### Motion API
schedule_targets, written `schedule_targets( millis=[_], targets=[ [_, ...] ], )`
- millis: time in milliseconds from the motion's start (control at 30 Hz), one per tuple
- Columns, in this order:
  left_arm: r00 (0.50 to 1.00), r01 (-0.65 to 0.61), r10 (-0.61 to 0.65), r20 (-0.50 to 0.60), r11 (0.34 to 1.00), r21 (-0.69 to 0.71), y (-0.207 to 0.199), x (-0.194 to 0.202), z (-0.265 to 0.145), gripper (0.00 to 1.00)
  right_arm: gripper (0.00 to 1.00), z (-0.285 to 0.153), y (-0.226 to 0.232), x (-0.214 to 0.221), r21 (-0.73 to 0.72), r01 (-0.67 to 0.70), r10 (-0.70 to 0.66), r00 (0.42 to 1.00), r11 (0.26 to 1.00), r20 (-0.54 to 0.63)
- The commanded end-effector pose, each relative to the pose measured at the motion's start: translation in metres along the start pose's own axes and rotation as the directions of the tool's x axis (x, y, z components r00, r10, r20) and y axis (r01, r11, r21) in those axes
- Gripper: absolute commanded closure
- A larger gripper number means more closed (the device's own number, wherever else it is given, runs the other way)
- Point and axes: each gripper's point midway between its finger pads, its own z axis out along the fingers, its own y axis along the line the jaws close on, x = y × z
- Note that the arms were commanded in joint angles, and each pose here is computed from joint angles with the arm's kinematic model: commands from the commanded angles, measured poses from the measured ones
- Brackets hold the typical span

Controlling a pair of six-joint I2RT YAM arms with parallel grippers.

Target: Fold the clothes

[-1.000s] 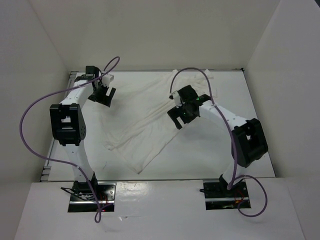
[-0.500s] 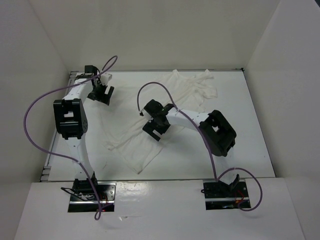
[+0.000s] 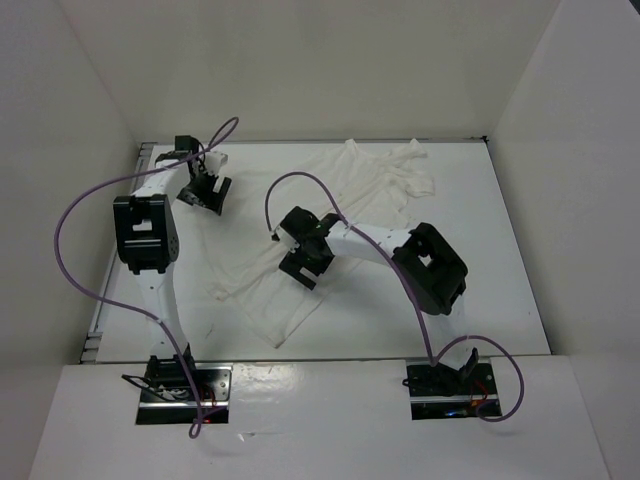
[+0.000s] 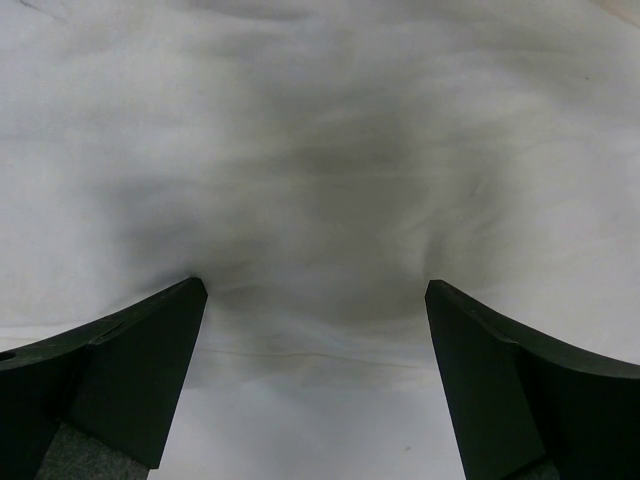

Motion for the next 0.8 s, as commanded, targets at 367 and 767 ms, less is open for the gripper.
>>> schedule_targets(
  millis=[367, 767],
  targets=[
    [0.957, -0.102, 0.079, -0.279, 0.992, -0.071, -0.002, 0.079, 0.027, 0.11, 0.0, 0.012, 0.017, 0.067, -0.083, 0.103, -0.115, 0.981, 0.991, -0.157],
    [0.918, -0.13, 0.148, -0.369, 0.989, 0.073, -0.033, 0.108, 0.01, 0.16, 0.0, -0.036, -0.006, 0.082, -0.111, 0.059, -0.071, 0.992, 0.992, -0.107]
  ],
)
